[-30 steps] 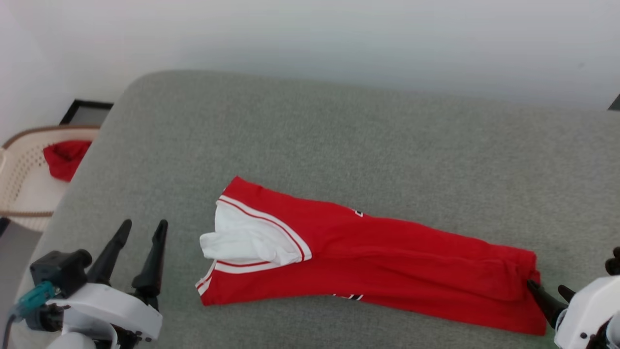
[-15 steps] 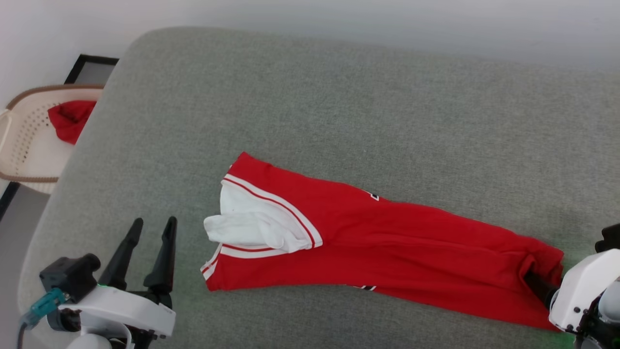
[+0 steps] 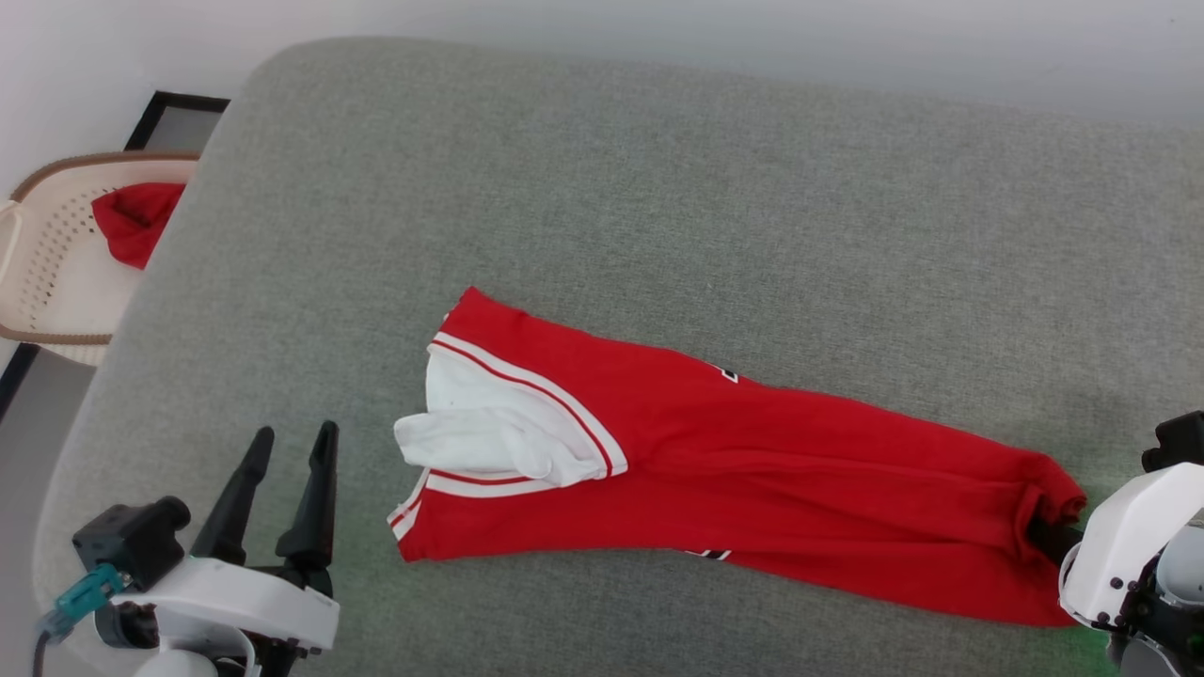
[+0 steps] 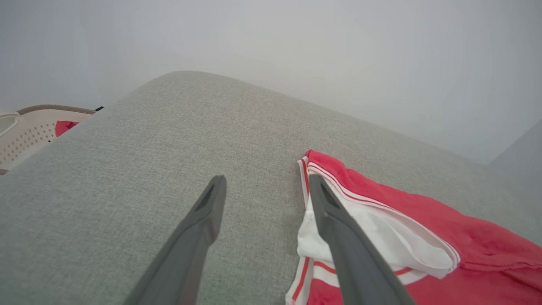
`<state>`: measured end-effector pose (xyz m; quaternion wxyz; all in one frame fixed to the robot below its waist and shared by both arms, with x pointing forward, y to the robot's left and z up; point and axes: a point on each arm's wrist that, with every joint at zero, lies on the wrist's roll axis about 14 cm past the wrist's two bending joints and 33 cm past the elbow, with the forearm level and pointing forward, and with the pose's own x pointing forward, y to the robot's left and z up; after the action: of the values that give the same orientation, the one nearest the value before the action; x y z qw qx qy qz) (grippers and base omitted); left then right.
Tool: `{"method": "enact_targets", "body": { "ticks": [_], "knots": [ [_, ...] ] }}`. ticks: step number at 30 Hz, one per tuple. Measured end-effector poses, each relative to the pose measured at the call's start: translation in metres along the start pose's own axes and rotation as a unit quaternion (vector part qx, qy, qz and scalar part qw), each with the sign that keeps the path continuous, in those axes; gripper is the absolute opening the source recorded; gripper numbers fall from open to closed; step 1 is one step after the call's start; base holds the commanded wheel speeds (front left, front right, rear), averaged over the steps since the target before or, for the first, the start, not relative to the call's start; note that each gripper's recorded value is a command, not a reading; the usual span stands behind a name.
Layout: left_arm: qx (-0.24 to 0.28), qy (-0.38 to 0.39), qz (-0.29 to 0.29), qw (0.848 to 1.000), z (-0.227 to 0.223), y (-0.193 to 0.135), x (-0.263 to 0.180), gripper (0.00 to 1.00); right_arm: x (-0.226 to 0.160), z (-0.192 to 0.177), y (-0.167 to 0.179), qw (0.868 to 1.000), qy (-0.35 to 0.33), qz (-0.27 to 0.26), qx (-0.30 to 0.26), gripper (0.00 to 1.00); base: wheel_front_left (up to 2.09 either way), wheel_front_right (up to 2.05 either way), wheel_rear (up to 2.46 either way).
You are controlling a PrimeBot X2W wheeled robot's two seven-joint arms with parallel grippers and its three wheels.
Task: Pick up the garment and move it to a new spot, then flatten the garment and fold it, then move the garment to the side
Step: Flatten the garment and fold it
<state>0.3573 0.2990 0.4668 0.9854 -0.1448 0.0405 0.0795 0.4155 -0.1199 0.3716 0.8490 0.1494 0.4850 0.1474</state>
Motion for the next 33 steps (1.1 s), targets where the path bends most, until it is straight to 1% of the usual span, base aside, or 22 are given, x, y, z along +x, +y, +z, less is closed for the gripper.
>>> {"method": "enact_targets", "body": {
  "ticks": [4,8,14,19,22,24,26,28,33],
  "knots": [
    [-0.002,0.0,-0.004,1.0,-0.001,-0.002,0.0,1.0,-0.006,0.006,-0.005,1.0,-0.013,-0.004,0.0,0.0,0.0,0.0,0.0],
    [0.001,-0.001,-0.004,1.0,0.0,-0.001,-0.002,1.0,-0.016,0.014,-0.017,0.999,-0.028,-0.02,-0.002,0.0,0.0,0.0,0.0],
    [0.005,-0.005,-0.012,1.0,0.001,-0.004,-0.004,1.0,-0.049,0.032,-0.067,0.994,-0.061,-0.088,0.009,0.0,0.0,0.0,0.0],
    [0.002,-0.007,-0.02,1.0,0.0,-0.01,-0.004,1.0,-0.082,0.041,-0.106,0.985,-0.082,-0.148,0.013,0.0,0.0,0.0,0.0],
    [0.001,-0.006,-0.025,1.0,-0.001,-0.013,-0.004,1.0,-0.095,0.044,-0.119,0.982,-0.091,-0.165,0.02,0.0,0.0,0.0,0.0],
    [0.001,-0.007,-0.03,1.0,-0.001,-0.015,-0.004,1.0,-0.1,0.045,-0.118,0.982,-0.095,-0.162,0.024,0.0,0.0,0.0,0.0],
    [0.0,-0.009,-0.033,0.999,0.001,-0.017,-0.005,1.0,-0.105,0.049,-0.109,0.983,-0.106,-0.144,0.033,0.0,0.0,0.0,0.0],
    [0.0,-0.009,-0.035,0.999,0.0,-0.018,-0.007,1.0,-0.11,0.053,-0.099,0.985,-0.114,-0.129,0.03,0.0,0.0,0.0,0.0],
    [-0.003,-0.012,-0.042,0.999,0.003,-0.021,-0.011,1.0,-0.116,0.06,-0.051,0.989,-0.134,-0.061,0.018,0.0,0.0,0.0,0.0]
  ]
}}
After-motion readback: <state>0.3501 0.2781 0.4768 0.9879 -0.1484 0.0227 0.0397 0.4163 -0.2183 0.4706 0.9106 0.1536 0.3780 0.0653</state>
